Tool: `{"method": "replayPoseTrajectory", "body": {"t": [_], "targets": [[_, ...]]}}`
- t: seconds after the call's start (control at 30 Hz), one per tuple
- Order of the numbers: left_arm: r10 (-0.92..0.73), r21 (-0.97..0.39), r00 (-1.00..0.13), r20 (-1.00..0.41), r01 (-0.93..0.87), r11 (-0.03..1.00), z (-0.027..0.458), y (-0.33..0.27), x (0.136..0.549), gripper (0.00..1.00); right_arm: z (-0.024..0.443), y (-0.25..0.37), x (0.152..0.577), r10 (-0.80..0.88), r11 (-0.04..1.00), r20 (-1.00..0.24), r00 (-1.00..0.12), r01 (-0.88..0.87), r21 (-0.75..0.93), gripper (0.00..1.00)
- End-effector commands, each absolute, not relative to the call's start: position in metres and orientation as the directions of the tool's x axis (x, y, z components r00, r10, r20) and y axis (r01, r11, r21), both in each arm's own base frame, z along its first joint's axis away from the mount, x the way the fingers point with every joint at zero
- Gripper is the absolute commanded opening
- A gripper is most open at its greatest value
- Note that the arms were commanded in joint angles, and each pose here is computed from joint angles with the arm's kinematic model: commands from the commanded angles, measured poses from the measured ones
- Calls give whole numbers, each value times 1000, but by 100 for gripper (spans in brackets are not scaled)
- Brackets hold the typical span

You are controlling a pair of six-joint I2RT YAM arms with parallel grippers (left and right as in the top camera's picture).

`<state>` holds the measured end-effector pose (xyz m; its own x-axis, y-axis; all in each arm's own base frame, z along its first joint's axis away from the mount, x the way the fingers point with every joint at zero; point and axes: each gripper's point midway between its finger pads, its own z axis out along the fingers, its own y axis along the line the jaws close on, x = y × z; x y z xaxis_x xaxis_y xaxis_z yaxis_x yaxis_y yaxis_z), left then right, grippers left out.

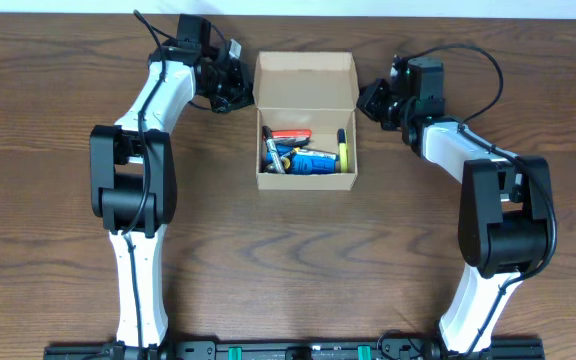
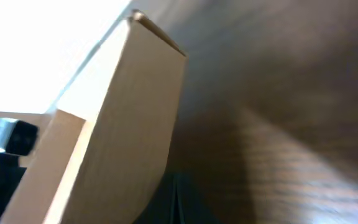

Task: Pack container
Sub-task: 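Bring both grippers to the box lid flaps at its back edge, then fold the lid forward over the box with both grippers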

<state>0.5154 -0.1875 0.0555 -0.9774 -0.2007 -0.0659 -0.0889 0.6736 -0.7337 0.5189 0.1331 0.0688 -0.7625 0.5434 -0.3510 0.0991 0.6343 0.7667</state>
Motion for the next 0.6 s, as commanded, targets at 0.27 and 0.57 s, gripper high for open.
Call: {"method": "replayPoseTrajectory", "body": {"t": [0.27,0.57], "targets": [[-142,-791,-978,-151,34,611,91,-185,517,6,94,152,516,418,580,-419,-806,-119,806,1],[-107,-773,-945,-310,185,607,153,-185,515,6,128,168,513,351,482,-502,-790,-307,821,2]]}}
